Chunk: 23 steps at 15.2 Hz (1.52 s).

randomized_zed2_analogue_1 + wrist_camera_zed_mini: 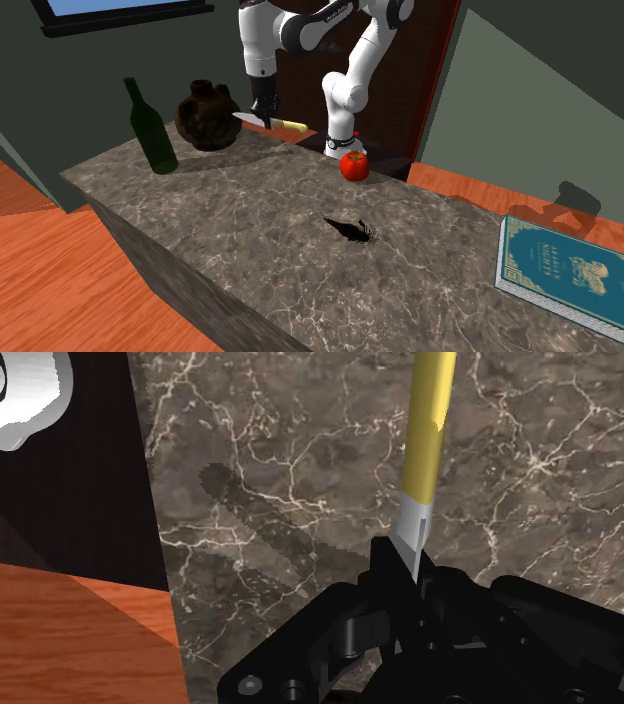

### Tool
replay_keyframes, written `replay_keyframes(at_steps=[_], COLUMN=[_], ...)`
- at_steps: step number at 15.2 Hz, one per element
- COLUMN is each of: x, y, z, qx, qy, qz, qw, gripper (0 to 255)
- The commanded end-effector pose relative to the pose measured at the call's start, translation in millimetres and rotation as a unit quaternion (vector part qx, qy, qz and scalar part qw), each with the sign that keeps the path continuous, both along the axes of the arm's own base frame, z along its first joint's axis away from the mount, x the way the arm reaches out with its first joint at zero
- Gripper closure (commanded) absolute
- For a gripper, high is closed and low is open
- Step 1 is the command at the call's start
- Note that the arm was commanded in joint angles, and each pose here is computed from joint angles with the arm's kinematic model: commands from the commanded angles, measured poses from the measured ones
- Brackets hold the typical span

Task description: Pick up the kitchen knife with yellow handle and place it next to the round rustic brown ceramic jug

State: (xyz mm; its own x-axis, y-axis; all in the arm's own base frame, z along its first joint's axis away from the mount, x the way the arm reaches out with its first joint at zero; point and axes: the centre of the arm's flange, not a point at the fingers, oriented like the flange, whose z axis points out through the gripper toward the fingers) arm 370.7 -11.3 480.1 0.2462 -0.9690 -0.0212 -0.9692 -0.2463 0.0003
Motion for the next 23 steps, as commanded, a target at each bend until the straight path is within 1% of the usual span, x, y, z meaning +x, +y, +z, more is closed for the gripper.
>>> replay_keyframes(at_steps=[1,23], x=[-0.9,-0.9], y=[-1.2,-1.2], z=[-10.6,-126.8], qx=[0.0,0.0], qy=[0.0,0.0], qz=[0.0,0.0], qw=[1.0,1.0], gripper=[255,255])
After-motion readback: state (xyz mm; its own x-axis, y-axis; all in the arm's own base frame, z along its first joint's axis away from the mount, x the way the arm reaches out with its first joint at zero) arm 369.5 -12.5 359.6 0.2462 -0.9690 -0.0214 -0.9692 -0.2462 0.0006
